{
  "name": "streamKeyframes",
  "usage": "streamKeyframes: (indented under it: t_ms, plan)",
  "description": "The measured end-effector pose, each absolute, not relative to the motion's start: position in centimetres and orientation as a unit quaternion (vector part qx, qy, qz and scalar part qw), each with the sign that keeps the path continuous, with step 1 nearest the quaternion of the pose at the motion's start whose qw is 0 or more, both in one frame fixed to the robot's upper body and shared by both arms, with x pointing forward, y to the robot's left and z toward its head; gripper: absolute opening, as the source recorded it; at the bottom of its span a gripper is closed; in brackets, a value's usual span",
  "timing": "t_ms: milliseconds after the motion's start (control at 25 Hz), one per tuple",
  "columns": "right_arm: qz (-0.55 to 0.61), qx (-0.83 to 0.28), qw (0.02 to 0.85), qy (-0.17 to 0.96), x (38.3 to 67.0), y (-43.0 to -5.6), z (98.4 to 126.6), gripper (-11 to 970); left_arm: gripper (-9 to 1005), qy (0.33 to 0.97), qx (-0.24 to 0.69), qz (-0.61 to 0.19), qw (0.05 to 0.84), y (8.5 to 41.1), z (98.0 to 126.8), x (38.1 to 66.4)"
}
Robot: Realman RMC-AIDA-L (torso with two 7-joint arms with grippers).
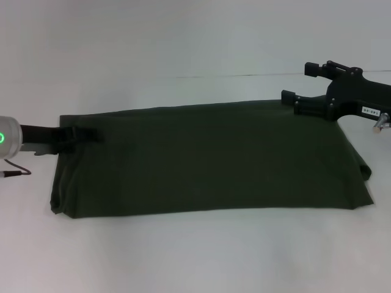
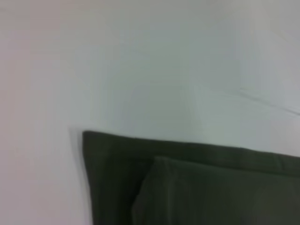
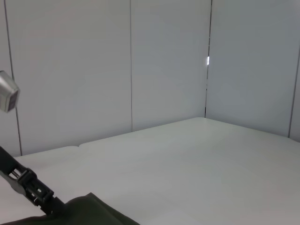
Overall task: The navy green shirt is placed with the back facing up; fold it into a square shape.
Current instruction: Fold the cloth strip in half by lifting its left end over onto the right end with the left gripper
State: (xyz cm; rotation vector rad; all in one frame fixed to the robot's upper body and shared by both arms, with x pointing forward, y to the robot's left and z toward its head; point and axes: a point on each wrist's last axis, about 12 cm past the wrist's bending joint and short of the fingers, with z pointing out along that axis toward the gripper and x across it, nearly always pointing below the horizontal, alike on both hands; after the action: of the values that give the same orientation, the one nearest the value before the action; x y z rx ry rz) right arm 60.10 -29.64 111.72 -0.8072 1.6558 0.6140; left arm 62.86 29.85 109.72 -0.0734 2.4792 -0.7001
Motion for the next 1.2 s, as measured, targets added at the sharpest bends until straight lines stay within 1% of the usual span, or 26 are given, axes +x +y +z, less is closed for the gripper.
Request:
streamKeyframes:
  t_ms: [280, 520, 1200]
  plan:
    - [0.258, -0.346, 0.558, 0.709, 60.4, -29.3, 111.7, 919, 859, 0.921, -0.043, -0.253, 0.293, 31.3, 110.2, 62.9]
    - [0.258, -0.347, 0.558, 0.708, 60.5, -29.2, 111.8, 920, 859, 0.922, -0.062, -0.241, 0.298, 32.4, 109.7, 62.5]
    - [0.259, -0.349, 0.557, 0.707, 60.6, -29.1, 111.8, 920, 859, 0.928, -0.067, -0.224, 0.289, 32.3, 108.3, 62.0]
